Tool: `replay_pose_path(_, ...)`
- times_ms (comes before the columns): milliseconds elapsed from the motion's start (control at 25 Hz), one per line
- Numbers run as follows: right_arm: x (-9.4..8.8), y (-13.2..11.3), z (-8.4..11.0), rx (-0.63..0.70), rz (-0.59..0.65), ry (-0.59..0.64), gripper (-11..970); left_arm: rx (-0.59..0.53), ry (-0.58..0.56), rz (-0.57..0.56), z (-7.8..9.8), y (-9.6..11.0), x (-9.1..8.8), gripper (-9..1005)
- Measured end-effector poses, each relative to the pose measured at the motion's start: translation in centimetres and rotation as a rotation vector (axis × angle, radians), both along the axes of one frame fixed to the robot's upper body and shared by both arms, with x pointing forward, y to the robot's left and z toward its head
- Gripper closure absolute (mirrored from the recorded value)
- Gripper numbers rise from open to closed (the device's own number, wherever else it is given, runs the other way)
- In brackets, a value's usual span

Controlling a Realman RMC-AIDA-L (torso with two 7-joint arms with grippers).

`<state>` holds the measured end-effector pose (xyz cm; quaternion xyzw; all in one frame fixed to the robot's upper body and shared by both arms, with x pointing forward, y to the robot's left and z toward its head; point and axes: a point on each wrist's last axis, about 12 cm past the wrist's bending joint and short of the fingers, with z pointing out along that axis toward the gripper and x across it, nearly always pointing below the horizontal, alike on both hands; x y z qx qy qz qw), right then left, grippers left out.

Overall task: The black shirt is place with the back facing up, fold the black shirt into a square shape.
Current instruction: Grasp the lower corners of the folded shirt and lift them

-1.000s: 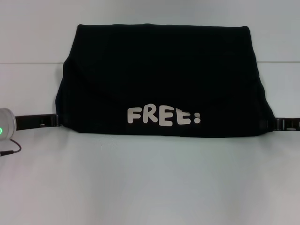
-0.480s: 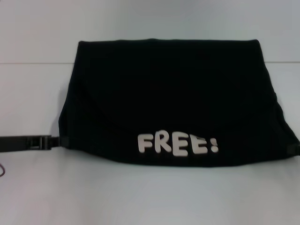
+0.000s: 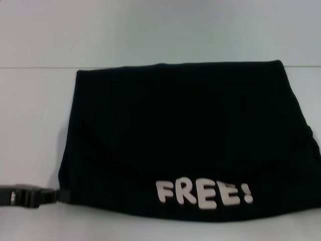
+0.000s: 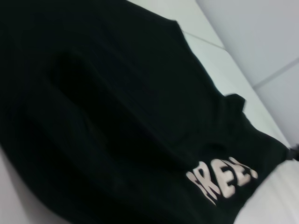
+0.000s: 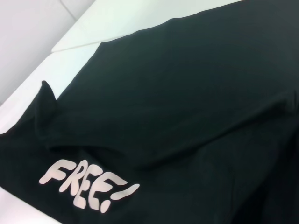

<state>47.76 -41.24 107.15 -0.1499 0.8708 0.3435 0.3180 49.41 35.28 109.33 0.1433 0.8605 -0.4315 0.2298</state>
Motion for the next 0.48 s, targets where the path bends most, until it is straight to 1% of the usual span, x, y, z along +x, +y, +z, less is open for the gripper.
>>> replay_pose_path(160, -1.8, -0.6, -0.2, 0.015, 0.021, 0.013, 922, -0.027, 0.036, -0.044, -0.2, -0.1, -1.2, 996)
replay_pose_path(320, -3.3, -1.1, -0.6, 0.022, 0.012, 0.037, 922, -0.062, 0.059, -0.034, -0.7, 0.0, -2.4, 996)
replay_pose_path(480, -3.9, -1.3, -0.9, 0.024, 0.005, 0.050, 921, -0.077, 0.066, -0.013, -0.9, 0.3, -2.9, 997)
